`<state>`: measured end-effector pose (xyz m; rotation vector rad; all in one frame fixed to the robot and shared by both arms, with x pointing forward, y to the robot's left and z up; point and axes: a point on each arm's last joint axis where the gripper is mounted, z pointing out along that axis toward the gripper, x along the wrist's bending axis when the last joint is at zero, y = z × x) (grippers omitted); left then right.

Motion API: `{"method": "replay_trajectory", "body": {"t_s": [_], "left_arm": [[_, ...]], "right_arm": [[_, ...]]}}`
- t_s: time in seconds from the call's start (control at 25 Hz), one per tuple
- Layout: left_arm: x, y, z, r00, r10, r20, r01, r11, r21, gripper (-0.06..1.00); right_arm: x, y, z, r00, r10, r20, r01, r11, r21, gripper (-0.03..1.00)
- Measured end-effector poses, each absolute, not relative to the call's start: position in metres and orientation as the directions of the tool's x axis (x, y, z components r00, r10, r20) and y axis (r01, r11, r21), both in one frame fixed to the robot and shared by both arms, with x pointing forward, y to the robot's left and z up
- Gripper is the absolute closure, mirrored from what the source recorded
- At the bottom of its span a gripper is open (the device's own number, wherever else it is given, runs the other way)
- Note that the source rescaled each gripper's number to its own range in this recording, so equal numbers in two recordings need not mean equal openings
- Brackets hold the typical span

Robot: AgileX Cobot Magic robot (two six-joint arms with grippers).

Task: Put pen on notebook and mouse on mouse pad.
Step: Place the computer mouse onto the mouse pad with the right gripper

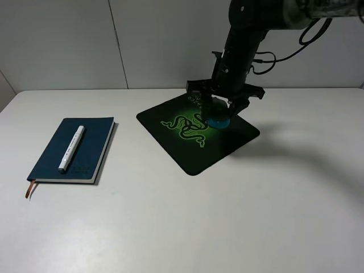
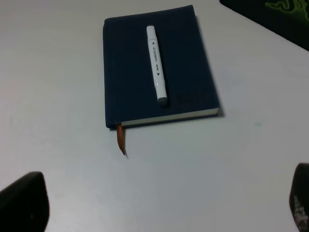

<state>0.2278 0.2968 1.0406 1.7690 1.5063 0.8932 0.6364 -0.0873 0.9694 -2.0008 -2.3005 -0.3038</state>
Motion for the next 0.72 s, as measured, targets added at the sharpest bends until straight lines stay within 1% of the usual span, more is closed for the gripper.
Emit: {"method": "replay_trajectory", "body": {"t_s": [0.28,0.72], "left_arm": [[0.228,0.297,1.041,0.112,0.99,0.09,0.554,-0.137,0.821,-0.06],[0.228,0.297,1.041,0.111,0.99,0.091,0.554,-0.138,0.821,-0.06]], "right_arm": [[0.66,-0.064,0.953,-0.196,0.962,0.193,0.978,0.178,0.105,0.97],[0.68,-0.052,0.927,-0.214,0.956,0.199,0.975,0.195,0.108,0.97]]}}
